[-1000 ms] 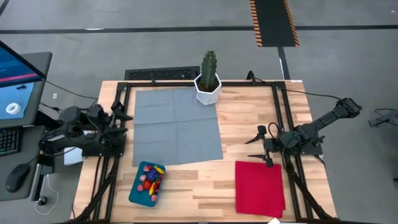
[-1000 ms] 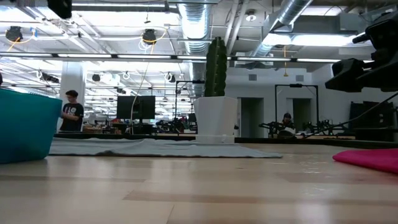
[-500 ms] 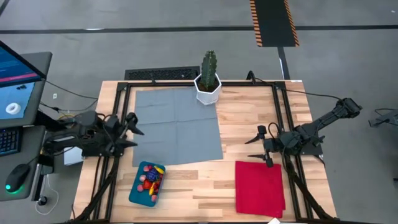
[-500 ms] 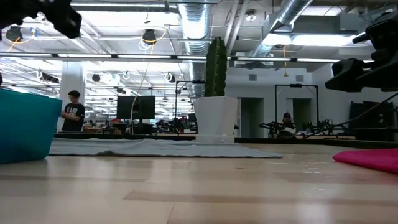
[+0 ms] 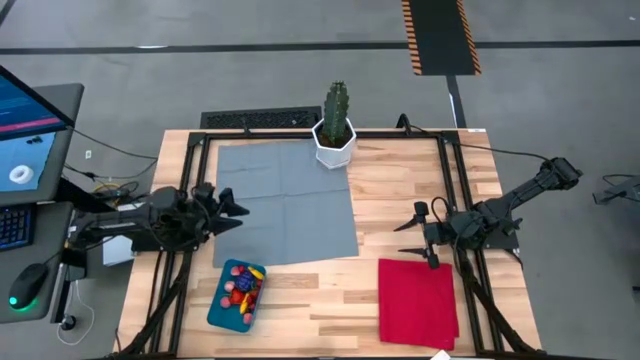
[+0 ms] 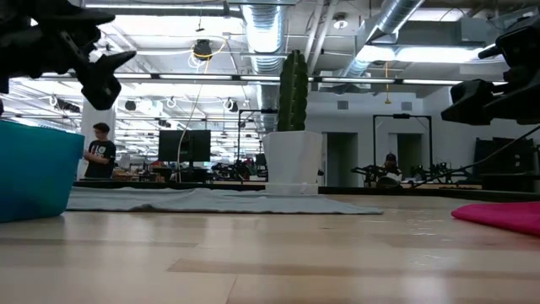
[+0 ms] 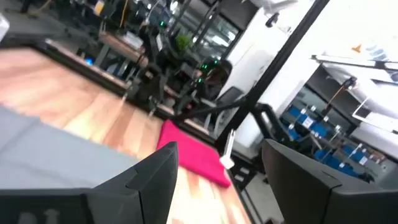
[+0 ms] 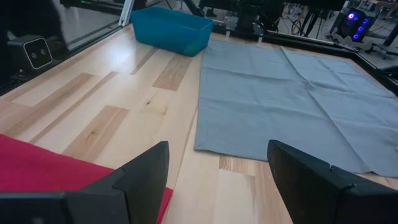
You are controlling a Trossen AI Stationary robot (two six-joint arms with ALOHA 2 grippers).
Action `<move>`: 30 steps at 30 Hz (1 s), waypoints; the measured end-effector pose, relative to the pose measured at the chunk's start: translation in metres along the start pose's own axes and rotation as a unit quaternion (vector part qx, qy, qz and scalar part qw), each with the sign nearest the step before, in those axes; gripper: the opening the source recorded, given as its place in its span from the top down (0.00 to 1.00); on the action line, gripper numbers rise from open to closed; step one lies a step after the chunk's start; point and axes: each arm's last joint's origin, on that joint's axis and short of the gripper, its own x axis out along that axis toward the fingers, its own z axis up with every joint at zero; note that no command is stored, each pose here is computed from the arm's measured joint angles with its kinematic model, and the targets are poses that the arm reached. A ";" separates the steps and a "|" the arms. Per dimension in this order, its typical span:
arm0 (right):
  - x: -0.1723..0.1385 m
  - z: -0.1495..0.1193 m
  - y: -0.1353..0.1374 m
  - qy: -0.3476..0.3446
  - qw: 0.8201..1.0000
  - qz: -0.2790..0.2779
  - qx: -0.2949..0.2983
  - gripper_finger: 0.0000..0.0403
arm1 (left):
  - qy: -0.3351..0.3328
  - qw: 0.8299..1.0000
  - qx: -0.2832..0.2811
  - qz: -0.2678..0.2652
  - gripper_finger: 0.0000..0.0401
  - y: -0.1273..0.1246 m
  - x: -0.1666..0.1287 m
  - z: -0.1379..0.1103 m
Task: Pick and placing Produce into tupperware
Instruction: Return to Home Position
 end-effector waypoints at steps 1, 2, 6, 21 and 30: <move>0.000 0.000 0.000 0.000 1.000 0.000 0.000 0.26 | -0.001 1.000 0.002 0.000 0.44 0.000 0.000 0.000; 0.000 0.000 0.000 0.000 1.000 0.000 0.000 0.26 | 0.001 1.000 0.004 0.001 0.44 0.000 0.000 0.000; 0.000 0.000 0.000 0.000 1.000 0.000 0.000 0.26 | 0.029 0.999 -0.009 0.023 0.44 0.004 0.000 -0.006; 0.000 0.000 0.000 0.000 1.000 0.000 0.000 0.26 | 0.025 0.999 -0.009 0.041 0.44 0.006 0.000 -0.007; 0.000 0.000 0.000 0.000 1.000 0.000 0.000 0.26 | 0.025 0.999 -0.009 0.042 0.44 0.007 0.000 -0.007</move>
